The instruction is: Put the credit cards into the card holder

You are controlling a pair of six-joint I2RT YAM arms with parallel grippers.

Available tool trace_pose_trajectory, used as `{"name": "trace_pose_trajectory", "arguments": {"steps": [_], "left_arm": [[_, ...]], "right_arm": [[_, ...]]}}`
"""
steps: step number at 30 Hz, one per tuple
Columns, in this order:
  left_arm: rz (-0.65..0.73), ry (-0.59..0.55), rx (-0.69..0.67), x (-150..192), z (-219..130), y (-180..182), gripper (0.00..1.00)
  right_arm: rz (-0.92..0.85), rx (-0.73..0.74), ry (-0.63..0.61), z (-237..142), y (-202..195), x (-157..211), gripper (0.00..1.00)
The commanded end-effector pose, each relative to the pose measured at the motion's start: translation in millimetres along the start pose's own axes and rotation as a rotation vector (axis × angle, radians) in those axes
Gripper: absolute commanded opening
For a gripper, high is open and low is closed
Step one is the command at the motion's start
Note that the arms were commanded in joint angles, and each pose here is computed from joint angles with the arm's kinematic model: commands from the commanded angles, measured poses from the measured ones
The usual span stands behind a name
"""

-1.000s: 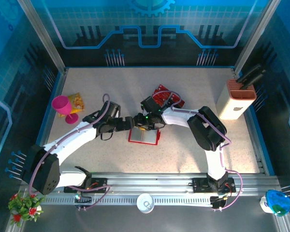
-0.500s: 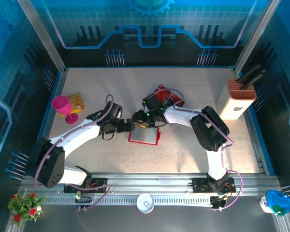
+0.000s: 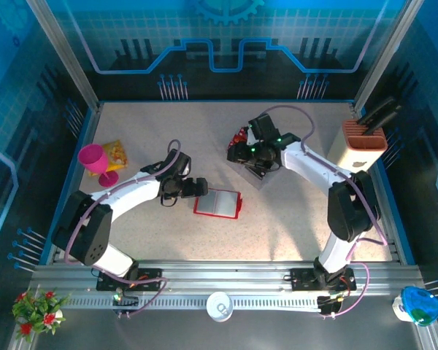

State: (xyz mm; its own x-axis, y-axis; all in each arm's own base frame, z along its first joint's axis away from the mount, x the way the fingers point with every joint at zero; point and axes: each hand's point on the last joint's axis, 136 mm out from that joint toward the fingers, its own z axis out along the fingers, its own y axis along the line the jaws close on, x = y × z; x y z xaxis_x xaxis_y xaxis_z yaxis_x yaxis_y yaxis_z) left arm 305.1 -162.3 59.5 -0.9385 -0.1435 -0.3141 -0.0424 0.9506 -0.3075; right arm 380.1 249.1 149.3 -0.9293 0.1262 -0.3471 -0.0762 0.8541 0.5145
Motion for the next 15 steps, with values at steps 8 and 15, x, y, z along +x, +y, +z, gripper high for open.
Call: {"name": "trace_pose_trajectory", "arguments": {"steps": [8,15], "left_arm": [[0.068,-0.081,-0.006,-18,-16,-7,0.99],[0.059,-0.127,0.051,-20,-22,-14,0.99]], "right_arm": [[-0.32,0.412,0.113,-29,-68,-8,0.45],[-0.397,0.488,0.161,-15,-78,-13,0.38]]}}
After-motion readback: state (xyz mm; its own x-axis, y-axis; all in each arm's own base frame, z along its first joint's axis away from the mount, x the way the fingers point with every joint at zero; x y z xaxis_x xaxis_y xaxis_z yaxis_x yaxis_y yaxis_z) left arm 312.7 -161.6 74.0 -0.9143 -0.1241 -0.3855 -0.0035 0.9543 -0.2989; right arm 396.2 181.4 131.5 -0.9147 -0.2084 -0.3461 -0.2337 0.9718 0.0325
